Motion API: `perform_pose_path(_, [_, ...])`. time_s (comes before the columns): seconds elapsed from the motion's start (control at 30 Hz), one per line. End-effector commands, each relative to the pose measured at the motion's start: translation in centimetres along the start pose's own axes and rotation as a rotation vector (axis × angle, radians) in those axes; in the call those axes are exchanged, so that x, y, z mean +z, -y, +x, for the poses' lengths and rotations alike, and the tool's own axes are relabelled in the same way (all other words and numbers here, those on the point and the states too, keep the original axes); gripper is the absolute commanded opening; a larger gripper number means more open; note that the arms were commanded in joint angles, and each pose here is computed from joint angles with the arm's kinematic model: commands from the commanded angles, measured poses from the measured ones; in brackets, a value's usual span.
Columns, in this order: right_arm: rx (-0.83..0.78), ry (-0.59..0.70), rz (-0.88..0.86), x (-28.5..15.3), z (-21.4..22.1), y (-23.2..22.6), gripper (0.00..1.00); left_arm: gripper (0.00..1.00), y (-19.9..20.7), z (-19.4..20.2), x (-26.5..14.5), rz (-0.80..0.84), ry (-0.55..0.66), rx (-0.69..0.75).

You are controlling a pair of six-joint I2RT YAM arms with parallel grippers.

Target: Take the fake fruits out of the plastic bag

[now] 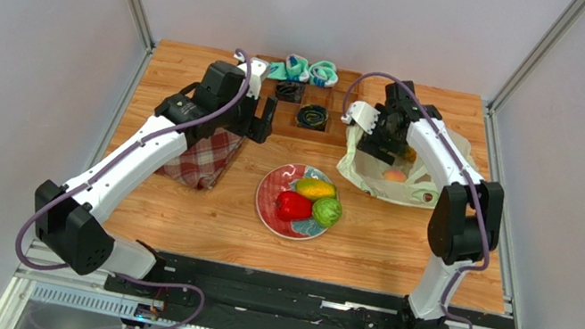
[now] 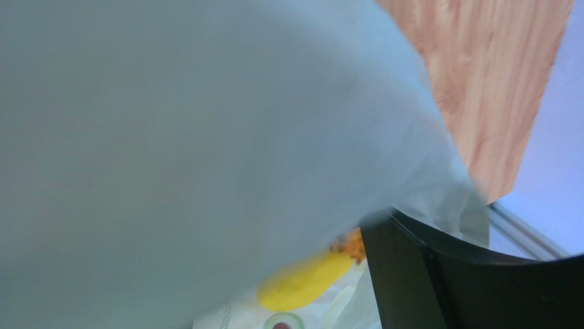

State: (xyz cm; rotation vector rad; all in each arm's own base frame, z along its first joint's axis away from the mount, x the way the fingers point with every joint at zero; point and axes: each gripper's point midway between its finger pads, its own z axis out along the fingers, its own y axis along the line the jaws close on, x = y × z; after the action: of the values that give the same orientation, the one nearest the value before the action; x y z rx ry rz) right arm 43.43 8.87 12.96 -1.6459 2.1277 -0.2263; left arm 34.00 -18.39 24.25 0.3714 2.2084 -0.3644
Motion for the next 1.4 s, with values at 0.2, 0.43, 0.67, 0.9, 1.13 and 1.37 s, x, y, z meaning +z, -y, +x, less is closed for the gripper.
perform_pose_path(0.2, [-0.146,-0.058,0.253,5.8,-0.6,8.8,0.89,0.93,-0.8,0.1,0.7,-0.027,-0.017,0.048])
perform_pose_path(0.43, [-0.179,-0.181,0.266,9.5,1.7,10.7,0.64,0.93,-0.8,-0.3,1.1,-0.028,-0.020,0.060])
perform_pose_path(0.67, [-0.118,-0.076,0.188,3.0,-0.3,8.3,0.07,0.93,-1.0,-0.9,1.1,-0.032,-0.002,0.040])
perform_pose_path(0.9, [0.056,0.147,0.127,-7.7,-3.5,4.6,0.00,0.93,-0.6,-1.3,0.9,-0.007,0.012,0.015])
perform_pose_path(1.13, [0.245,0.035,-0.189,-6.6,1.3,-5.7,0.00,0.93,0.2,-1.6,0.9,0.032,0.022,-0.016])
perform_pose_path(1.37, [0.461,-0.042,-0.299,-3.8,3.4,-10.2,0.12,0.94,5.1,-0.9,0.6,0.313,-0.025,-0.027])
